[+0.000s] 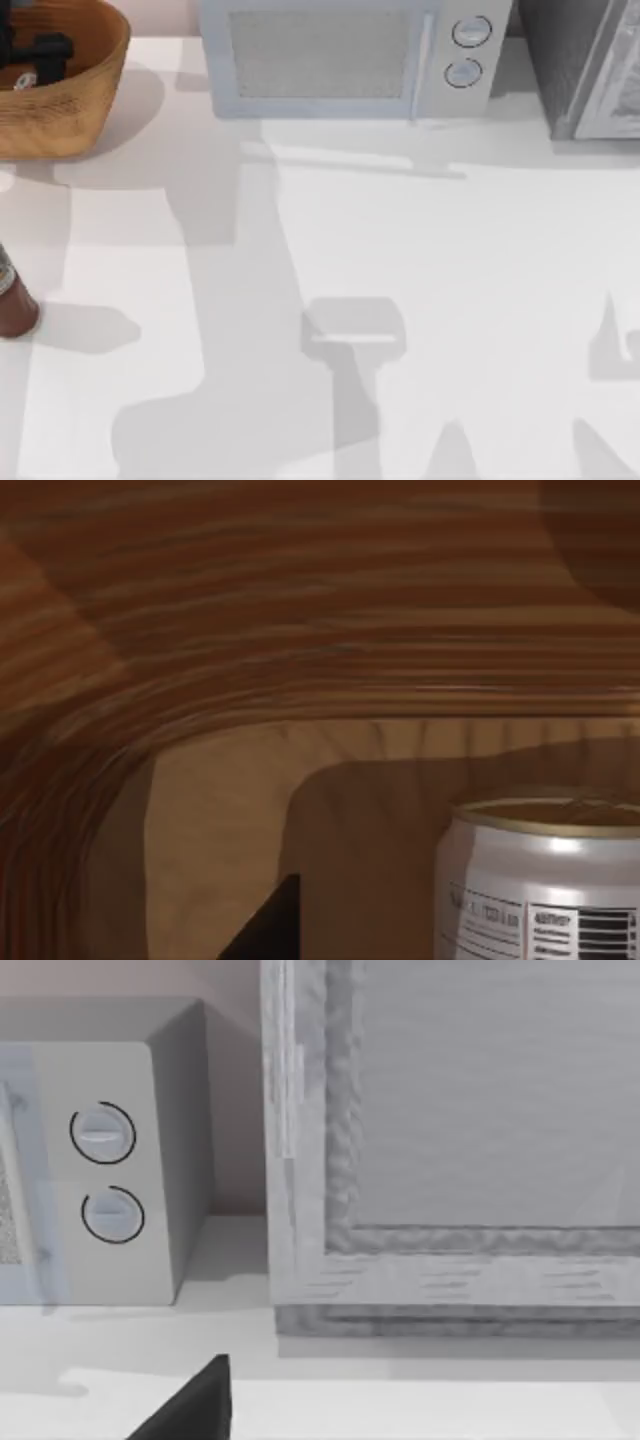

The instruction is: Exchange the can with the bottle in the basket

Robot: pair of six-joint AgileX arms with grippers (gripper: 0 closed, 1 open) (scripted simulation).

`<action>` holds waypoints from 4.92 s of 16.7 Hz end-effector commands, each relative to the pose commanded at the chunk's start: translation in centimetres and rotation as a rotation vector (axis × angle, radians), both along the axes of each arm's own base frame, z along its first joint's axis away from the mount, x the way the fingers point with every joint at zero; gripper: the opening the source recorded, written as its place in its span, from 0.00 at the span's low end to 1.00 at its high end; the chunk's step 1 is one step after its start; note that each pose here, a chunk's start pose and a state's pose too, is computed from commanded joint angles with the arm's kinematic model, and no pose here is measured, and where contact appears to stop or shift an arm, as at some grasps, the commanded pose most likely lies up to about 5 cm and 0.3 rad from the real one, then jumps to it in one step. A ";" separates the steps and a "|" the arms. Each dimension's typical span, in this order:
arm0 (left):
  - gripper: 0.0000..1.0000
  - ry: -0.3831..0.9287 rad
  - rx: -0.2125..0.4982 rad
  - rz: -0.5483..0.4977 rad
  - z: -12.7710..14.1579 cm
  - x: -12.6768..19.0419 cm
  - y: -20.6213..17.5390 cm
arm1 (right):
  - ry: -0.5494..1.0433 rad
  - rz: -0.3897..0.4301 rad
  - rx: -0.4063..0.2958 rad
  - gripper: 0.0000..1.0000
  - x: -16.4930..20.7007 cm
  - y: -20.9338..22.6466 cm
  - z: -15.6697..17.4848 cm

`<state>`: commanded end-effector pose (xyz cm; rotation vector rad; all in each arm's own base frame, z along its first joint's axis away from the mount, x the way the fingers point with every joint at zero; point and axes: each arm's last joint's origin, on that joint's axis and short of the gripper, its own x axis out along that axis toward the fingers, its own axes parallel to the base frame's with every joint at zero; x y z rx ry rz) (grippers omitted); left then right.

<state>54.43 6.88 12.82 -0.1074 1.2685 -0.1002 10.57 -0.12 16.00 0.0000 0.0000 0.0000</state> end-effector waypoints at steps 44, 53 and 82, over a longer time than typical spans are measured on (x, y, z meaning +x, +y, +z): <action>0.00 -1.116 0.162 0.113 8.4 -43.0 -6.8 | 0.000 0.000 0.000 1.00 0.0 0.0 0.0; 0.00 -1.268 0.107 0.100 3.2 -43.9 -7.0 | 0.000 0.000 0.000 1.00 0.0 0.0 0.0; 0.00 -1.185 -0.671 -0.975 3.5 -18.3 -20.5 | 0.000 0.000 0.000 1.00 0.0 0.0 0.0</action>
